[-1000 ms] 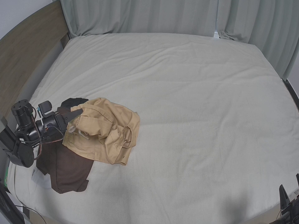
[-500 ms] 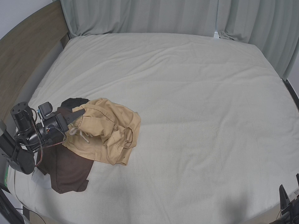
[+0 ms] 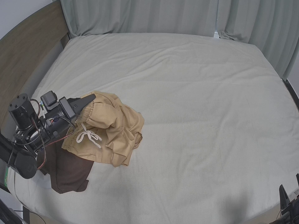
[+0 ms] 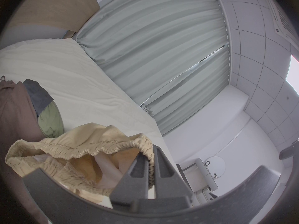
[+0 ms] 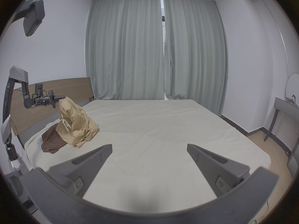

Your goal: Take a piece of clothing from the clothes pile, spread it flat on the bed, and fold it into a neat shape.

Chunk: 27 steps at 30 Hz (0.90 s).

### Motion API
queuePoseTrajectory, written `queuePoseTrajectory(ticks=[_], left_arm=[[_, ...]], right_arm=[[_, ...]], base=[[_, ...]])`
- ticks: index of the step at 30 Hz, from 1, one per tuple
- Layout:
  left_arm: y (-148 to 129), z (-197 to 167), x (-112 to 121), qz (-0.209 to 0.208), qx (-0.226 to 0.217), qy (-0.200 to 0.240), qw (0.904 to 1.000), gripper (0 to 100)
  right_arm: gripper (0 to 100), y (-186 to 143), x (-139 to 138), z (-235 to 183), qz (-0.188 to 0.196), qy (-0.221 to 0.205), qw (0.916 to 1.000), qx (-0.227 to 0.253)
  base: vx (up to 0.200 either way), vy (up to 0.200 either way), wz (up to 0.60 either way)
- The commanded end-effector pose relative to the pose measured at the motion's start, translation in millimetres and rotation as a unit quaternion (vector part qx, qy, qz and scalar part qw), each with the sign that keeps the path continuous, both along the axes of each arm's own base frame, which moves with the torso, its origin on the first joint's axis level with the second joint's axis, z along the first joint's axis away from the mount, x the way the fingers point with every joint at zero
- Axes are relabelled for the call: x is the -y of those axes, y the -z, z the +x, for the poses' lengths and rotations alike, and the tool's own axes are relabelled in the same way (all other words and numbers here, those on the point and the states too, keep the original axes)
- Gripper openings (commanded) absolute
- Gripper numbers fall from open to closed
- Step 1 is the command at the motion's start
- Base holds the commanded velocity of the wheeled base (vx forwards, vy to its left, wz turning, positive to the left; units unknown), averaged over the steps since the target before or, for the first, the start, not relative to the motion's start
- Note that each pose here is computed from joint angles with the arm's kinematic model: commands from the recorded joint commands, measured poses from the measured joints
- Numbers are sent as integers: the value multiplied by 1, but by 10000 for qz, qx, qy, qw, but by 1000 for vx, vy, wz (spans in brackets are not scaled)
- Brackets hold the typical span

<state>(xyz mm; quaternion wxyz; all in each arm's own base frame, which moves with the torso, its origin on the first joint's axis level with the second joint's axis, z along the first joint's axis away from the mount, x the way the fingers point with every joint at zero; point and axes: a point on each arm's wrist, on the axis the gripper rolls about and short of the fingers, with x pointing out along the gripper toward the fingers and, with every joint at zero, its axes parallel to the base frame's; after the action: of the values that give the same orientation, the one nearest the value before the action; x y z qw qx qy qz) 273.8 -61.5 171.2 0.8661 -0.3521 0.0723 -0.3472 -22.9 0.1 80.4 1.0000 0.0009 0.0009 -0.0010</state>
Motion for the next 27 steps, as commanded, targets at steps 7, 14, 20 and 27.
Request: queuePoseTrajectory(ticks=[7,14,20,27], left_arm=[[-11,-11,48,-381,26,-232,9990,0],[-11,-14,63,-400,-64,-90,9991,0],[-16,-16,69,-679,-243,-126,9973,0],[-22,-20,81,-858,-438,7,9953,0]], right_arm=[[100,5,0,0,-1,-2,10000,-7],[100,5,0,0,-1,-2,10000,-7],[100,5,0,0,-1,-2,10000,-7],[100,5,0,0,-1,-2,10000,-7]], base=[[0,0,0],[0,0,0],[0,0,0],[0,0,0]])
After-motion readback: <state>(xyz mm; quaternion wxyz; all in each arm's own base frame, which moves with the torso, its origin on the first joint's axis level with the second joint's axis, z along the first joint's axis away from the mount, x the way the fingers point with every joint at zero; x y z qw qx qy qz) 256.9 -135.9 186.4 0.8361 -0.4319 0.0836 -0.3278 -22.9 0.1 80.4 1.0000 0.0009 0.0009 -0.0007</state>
